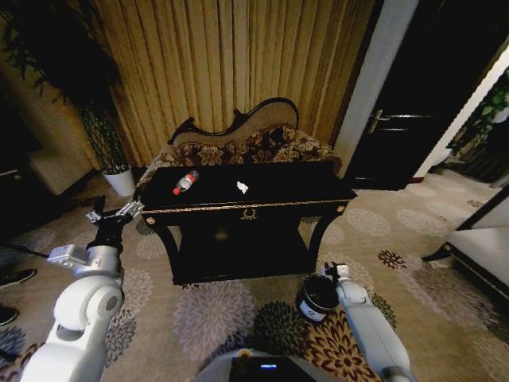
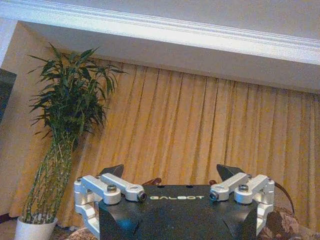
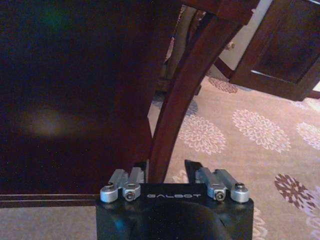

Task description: Move to the front of the table and place the trash on the table into the trash bin.

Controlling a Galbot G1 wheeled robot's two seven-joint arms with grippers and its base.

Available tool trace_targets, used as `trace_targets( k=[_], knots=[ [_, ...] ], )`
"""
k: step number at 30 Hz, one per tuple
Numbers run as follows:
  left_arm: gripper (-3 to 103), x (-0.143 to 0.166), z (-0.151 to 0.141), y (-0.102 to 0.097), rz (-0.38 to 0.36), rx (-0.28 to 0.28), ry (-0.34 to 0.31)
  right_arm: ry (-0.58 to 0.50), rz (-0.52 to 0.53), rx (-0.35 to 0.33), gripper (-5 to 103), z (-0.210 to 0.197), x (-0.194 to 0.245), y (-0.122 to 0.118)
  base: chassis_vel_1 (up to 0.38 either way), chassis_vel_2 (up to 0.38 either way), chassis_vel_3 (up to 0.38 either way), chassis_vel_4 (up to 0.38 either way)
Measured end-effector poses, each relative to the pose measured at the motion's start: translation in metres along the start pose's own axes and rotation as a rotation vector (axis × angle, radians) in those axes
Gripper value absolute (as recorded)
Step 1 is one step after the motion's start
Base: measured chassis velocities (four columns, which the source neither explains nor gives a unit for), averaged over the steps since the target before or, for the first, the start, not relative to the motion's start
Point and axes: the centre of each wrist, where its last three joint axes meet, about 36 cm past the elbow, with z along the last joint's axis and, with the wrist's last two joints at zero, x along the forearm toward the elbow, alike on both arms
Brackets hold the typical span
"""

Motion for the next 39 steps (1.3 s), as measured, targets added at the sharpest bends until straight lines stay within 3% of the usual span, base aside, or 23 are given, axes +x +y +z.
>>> trace_targets(
  k=[1,4,8,10,14,16,22,26,29,39],
  knots=[
    [100,0.000,0.000,0.000,0.002,-0.001,-0.001,-0.002,-0.001,-0.002,42,-0.001,0.000,0.001,0.000,0.000,0.000,0.000],
    [100,-0.002,-0.001,0.000,0.006,-0.006,-0.002,-0.011,0.000,-0.005,59,-0.005,-0.002,0.001,0.000,0.000,0.000,0.000],
    [100,-0.002,-0.001,0.001,0.007,-0.007,-0.002,-0.037,-0.002,-0.015,70,-0.011,0.001,0.000,0.000,0.000,0.000,0.000],
    [100,-0.002,-0.001,0.000,0.008,-0.006,0.000,-0.110,-0.019,-0.049,81,-0.026,0.013,0.000,0.000,0.000,0.000,0.000],
    [100,-0.002,0.001,-0.001,0.009,-0.005,0.003,-0.195,-0.047,-0.071,91,-0.046,0.027,0.005,0.000,0.000,0.000,0.000],
    [100,-0.002,0.001,-0.002,0.012,-0.005,0.006,-0.315,-0.094,-0.116,99,-0.080,0.051,0.013,0.000,0.000,0.000,0.000],
    [100,-0.001,0.003,-0.002,0.013,-0.009,0.012,-0.503,-0.212,-0.187,100,-0.139,0.099,0.033,0.000,0.000,0.000,0.000],
    [100,-0.001,0.007,-0.001,0.017,-0.005,0.012,-0.633,-0.363,-0.261,100,-0.183,0.143,0.056,0.000,0.000,0.000,0.000],
    [100,-0.001,0.009,0.001,0.016,-0.007,0.014,-0.688,-0.441,-0.291,100,-0.201,0.161,0.067,0.000,0.000,0.000,0.000],
    [100,-0.004,0.021,0.016,-0.025,-0.032,0.041,-0.771,-0.514,-0.314,100,-0.223,0.186,0.072,0.000,0.000,0.000,0.000]
  ],
)
